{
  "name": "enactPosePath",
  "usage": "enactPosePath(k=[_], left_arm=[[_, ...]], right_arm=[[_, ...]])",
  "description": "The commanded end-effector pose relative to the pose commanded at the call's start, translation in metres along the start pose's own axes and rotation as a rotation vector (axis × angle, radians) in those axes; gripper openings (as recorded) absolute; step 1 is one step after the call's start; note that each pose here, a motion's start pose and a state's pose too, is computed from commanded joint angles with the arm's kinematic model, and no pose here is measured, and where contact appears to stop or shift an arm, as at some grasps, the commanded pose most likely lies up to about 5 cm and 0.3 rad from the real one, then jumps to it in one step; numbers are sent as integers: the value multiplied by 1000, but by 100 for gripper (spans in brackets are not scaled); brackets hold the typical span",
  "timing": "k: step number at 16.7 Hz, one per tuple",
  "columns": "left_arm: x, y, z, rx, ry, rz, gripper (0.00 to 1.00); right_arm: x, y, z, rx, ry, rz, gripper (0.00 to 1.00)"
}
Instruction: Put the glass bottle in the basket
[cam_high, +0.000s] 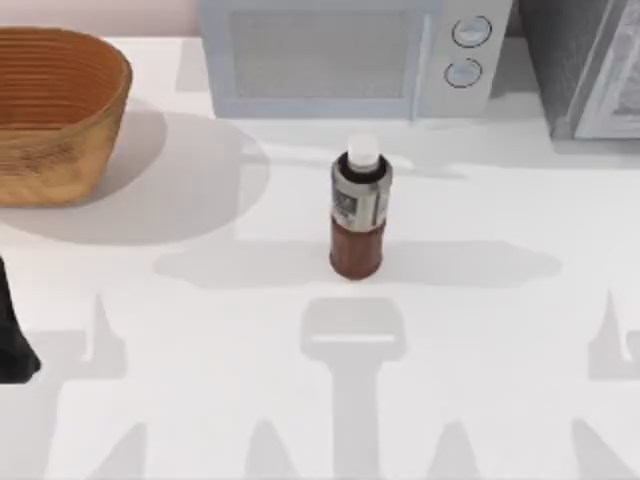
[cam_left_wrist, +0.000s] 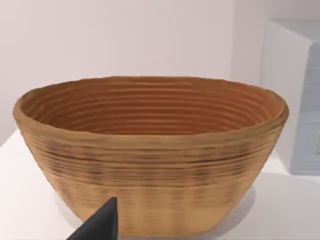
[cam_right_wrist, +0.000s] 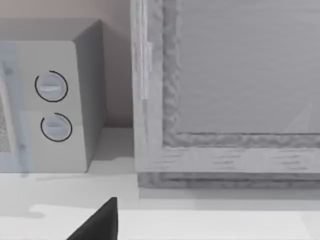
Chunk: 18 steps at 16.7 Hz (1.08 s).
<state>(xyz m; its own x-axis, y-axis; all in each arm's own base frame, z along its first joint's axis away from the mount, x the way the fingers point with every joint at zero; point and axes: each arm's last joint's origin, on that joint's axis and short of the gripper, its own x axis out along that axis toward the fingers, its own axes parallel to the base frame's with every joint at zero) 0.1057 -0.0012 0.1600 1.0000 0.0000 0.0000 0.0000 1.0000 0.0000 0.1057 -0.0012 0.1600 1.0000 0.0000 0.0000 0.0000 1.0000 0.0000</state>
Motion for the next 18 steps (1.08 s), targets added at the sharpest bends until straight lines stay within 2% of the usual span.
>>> enactPosePath(k=[3,7,13,18], left_arm=[[0,-1,2,-1,-4,-6,100],[8,-7,20,-7,-43,-82,100],[52,-32,47,-13,-59,-270,100],[111,-75,31,-9,-24,-457,100]], right_arm=[[0,0,0,0,0,0,100],[0,0,0,0,0,0,100],[0,0,0,0,0,0,100],[0,0,0,0,0,0,100]])
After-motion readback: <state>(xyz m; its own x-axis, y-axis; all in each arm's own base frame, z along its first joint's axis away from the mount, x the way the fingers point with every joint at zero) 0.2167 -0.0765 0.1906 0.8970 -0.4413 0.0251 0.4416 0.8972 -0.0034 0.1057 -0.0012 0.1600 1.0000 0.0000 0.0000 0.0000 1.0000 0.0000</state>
